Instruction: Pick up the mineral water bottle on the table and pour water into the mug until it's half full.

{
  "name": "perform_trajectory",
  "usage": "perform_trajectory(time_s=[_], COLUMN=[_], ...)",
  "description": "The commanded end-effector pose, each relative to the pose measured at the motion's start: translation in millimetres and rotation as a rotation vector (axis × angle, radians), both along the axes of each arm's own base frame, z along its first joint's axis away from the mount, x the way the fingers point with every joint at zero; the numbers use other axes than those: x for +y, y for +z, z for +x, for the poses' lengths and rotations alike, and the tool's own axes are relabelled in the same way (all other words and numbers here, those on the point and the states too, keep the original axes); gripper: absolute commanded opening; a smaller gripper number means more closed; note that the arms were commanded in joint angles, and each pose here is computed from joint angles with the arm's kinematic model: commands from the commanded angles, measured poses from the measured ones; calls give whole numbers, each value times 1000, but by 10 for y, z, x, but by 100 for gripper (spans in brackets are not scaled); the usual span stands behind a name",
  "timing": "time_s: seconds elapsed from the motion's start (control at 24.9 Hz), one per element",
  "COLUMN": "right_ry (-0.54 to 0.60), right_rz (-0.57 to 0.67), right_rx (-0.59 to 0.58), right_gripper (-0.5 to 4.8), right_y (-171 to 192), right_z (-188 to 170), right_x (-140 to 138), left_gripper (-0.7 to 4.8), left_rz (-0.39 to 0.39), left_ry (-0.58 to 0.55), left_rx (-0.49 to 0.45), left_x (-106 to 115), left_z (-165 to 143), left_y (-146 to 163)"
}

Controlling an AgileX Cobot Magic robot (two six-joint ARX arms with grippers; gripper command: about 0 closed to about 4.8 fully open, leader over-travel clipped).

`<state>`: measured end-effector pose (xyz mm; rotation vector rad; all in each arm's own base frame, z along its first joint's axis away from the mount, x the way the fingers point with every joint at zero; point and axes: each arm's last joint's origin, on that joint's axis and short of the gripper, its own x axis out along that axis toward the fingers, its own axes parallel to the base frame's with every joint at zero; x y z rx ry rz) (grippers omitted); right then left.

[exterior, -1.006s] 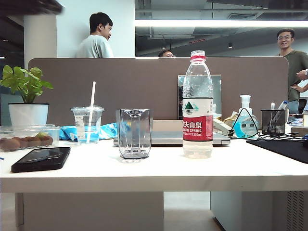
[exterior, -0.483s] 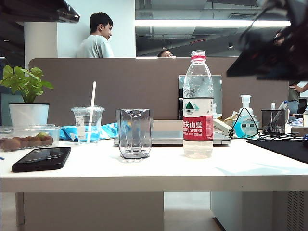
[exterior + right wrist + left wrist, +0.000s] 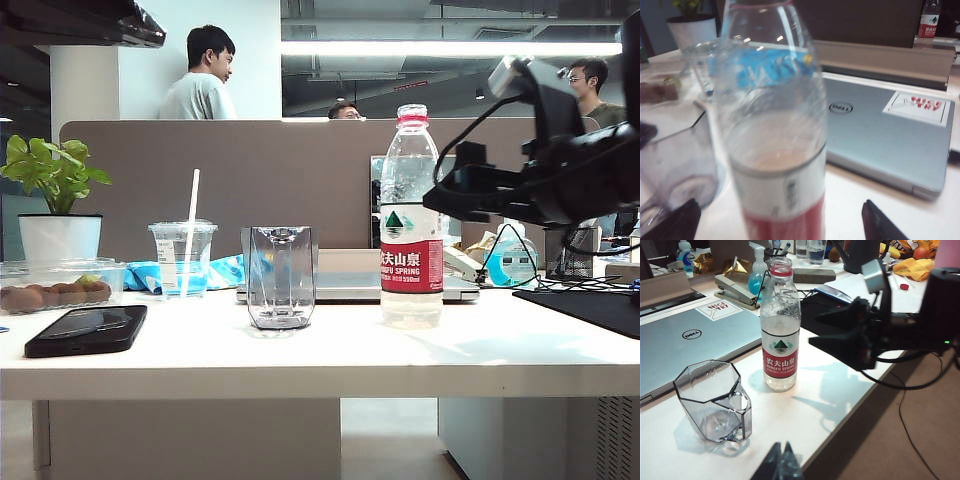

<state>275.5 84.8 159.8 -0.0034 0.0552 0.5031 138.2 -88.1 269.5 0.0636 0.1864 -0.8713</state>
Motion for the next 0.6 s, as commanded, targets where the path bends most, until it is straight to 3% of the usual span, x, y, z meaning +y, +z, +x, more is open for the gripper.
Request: perform_trajectory(time_s=[0.04, 0.6], right_ry=[23, 110], right_rz=[14, 31], right_rx=[-22, 0], right_gripper=[442, 439], right_y=[10, -180], right_z=[146, 607], right_x=[50, 467], left_gripper=[-4, -4], left_rz=[-8, -7], left_ry=[-2, -2], left_rx=[-13, -12], left_x=[-1, 0], left_z=[0, 0], left_y=[22, 20])
